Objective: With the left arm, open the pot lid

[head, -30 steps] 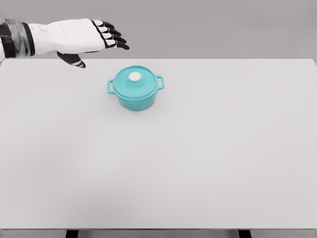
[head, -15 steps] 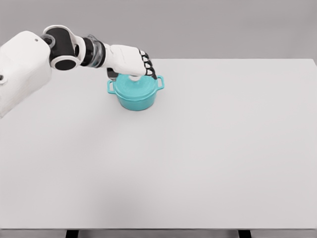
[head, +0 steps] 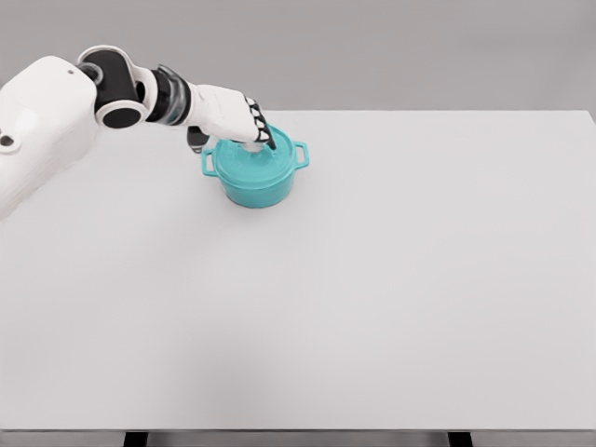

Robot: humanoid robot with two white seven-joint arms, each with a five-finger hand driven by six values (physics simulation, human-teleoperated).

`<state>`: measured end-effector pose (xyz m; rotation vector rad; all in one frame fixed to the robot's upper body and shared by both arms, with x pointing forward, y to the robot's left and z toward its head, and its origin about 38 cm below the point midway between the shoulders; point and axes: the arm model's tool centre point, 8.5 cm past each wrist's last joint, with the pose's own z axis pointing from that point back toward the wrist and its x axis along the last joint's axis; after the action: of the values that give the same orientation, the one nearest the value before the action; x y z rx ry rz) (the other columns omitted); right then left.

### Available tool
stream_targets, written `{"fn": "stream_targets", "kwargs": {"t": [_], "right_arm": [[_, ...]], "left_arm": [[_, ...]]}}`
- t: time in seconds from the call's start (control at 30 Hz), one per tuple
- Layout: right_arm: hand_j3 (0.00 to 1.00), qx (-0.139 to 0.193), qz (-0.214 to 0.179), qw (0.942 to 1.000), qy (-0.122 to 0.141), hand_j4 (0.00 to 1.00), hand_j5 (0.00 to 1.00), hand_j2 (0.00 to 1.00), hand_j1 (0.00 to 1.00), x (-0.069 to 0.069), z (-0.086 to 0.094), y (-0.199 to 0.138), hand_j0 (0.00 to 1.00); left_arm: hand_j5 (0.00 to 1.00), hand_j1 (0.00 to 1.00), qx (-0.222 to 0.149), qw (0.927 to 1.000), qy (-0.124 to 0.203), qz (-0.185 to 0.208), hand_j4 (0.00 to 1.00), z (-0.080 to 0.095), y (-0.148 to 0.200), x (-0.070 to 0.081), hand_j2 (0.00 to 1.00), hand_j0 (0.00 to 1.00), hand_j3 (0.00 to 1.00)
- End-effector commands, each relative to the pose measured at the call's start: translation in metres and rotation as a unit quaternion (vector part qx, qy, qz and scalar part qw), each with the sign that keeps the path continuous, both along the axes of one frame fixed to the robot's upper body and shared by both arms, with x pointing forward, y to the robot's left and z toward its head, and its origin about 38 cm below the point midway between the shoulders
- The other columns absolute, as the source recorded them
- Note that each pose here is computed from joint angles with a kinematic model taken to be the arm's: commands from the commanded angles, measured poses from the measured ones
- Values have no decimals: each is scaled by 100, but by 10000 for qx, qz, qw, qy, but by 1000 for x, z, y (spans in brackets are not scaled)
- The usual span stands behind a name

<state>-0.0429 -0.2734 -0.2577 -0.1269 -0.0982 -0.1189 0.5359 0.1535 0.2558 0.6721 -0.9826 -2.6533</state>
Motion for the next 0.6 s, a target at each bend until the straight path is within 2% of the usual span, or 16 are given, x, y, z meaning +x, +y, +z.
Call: {"fn": "stream_targets", "kwargs": {"t": [0.0,0.07,0.13,0.57], "right_arm": [[100,0,-2,10000,-4,100,100,100,100,0,0,0,100],[100,0,-2,10000,-4,100,100,100,100,0,0,0,100],[100,0,-2,10000,-4,100,100,100,100,0,0,0,100],[100,0,-2,10000,-4,100,100,100,100,0,0,0,100]], "left_arm": [[100,100,-7,10000,-3,49,100,1,4,1,100,100,100],[100,100,0,10000,-15,49,100,1,4,1,100,100,100],[91,91,23,10000,-25,34,91,1,3,1,91,91,91],[91,91,74,10000,-30,6,91,-1,0,1,91,91,91]]}}
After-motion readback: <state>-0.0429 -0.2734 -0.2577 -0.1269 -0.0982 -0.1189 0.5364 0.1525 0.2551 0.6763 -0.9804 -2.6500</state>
